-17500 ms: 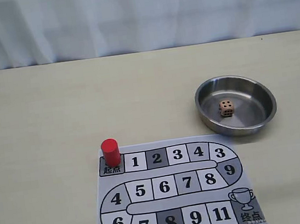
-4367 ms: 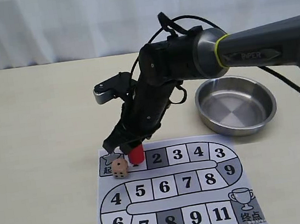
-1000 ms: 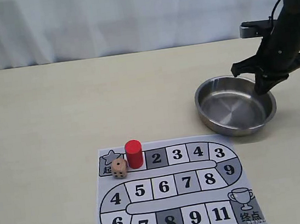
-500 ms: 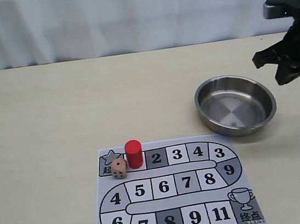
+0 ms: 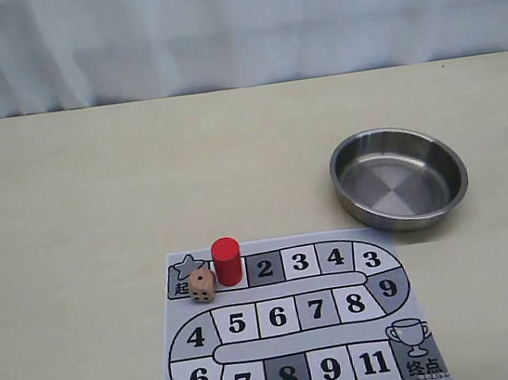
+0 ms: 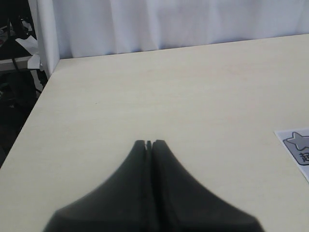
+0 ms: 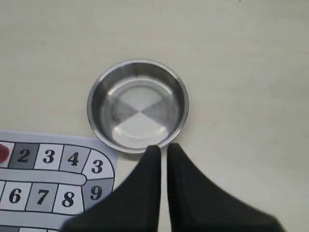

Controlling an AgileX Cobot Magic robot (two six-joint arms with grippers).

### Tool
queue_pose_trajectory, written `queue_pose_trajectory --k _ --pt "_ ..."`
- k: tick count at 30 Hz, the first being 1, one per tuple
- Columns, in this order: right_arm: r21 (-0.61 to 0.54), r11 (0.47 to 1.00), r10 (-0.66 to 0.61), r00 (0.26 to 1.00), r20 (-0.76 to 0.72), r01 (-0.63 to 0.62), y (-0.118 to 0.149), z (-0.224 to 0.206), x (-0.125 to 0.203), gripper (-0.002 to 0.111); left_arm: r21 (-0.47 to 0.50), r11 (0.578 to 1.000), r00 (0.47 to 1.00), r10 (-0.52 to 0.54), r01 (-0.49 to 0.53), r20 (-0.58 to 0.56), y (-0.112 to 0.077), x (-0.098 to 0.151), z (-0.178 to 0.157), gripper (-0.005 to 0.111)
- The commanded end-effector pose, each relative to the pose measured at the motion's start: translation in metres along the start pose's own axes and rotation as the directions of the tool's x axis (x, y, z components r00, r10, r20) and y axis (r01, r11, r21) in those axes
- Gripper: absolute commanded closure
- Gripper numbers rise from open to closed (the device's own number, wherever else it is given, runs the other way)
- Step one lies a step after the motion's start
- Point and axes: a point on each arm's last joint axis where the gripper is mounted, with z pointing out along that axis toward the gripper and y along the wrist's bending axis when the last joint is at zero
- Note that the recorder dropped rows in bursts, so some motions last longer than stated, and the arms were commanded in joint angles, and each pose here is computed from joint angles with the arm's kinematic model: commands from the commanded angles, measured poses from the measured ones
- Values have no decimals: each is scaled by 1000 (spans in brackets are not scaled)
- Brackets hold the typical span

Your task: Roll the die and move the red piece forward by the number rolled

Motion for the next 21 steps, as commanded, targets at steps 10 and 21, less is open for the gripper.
queue_pose_trajectory --k 10,21 --pt "49 999 -35 862 505 12 9 -143 64 104 1 1000 1000 -9 9 9 0 0 0 107" --pt "60 998 -54 623 780 13 19 -222 150 104 1 1000 1000 -9 9 9 0 0 0 107"
